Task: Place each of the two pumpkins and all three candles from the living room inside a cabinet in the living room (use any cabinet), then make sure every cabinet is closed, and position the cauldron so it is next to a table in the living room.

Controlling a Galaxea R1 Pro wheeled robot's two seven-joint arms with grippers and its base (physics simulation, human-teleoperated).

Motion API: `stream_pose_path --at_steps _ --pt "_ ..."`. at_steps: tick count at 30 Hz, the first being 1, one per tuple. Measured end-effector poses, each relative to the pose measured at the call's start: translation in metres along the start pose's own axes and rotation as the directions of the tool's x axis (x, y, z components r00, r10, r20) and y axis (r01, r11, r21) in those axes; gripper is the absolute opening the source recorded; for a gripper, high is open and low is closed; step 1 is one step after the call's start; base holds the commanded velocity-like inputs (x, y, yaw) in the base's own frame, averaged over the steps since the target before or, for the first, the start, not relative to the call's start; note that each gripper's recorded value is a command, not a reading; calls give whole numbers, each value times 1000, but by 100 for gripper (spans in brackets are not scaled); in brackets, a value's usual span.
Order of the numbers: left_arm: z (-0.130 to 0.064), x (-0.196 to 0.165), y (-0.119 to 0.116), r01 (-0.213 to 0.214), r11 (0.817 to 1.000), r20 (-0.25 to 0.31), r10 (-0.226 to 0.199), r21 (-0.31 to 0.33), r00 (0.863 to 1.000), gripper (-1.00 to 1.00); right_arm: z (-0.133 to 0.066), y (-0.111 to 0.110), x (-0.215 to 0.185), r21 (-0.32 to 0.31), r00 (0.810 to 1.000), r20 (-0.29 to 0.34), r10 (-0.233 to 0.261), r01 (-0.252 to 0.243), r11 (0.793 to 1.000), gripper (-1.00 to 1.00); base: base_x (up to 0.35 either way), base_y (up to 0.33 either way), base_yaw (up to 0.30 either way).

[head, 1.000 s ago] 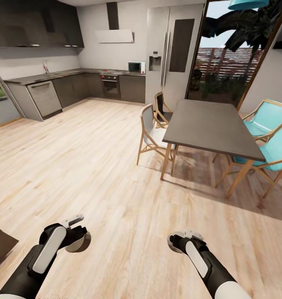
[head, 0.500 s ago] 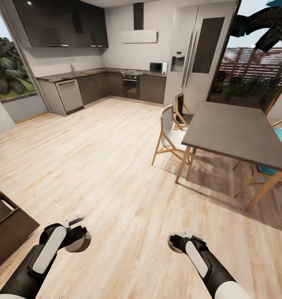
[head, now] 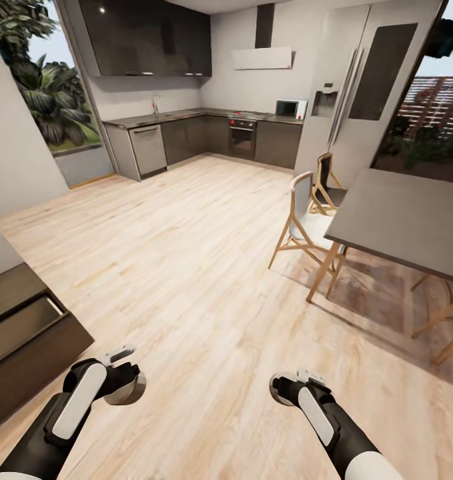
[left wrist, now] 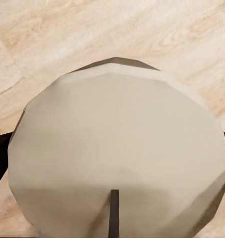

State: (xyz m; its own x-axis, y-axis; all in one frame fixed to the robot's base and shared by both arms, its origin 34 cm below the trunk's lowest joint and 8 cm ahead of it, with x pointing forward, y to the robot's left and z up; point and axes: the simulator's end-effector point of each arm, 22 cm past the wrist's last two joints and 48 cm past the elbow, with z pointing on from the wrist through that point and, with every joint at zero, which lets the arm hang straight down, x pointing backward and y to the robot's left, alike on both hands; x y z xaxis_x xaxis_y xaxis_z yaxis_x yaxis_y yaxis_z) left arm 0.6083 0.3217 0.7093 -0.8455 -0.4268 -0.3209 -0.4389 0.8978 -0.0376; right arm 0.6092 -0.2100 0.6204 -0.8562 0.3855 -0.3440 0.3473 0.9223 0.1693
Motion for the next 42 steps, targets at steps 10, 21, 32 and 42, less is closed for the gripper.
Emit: stream_pose_path --at_steps 10,21,32,42 --pt "0 0 0 0 1000 0 0 -1 1000 -100 0 0 0 0 1000 0 0 0 1000 -100 0 0 291" --pt "0 0 0 1 1000 1 -1 0 1000 -100 0 0 0 -1 1000 0 0 0 1000 -100 0 0 291" --pt "0 0 0 1 1000 0 -1 0 1000 -100 0 0 0 0 1000 -1 0 0 1000 -100 0 0 291" --pt "0 0 0 0 1000 0 0 0 1000 -100 0 0 0 0 1000 -1 -1 1 1000 -100 0 0 291"
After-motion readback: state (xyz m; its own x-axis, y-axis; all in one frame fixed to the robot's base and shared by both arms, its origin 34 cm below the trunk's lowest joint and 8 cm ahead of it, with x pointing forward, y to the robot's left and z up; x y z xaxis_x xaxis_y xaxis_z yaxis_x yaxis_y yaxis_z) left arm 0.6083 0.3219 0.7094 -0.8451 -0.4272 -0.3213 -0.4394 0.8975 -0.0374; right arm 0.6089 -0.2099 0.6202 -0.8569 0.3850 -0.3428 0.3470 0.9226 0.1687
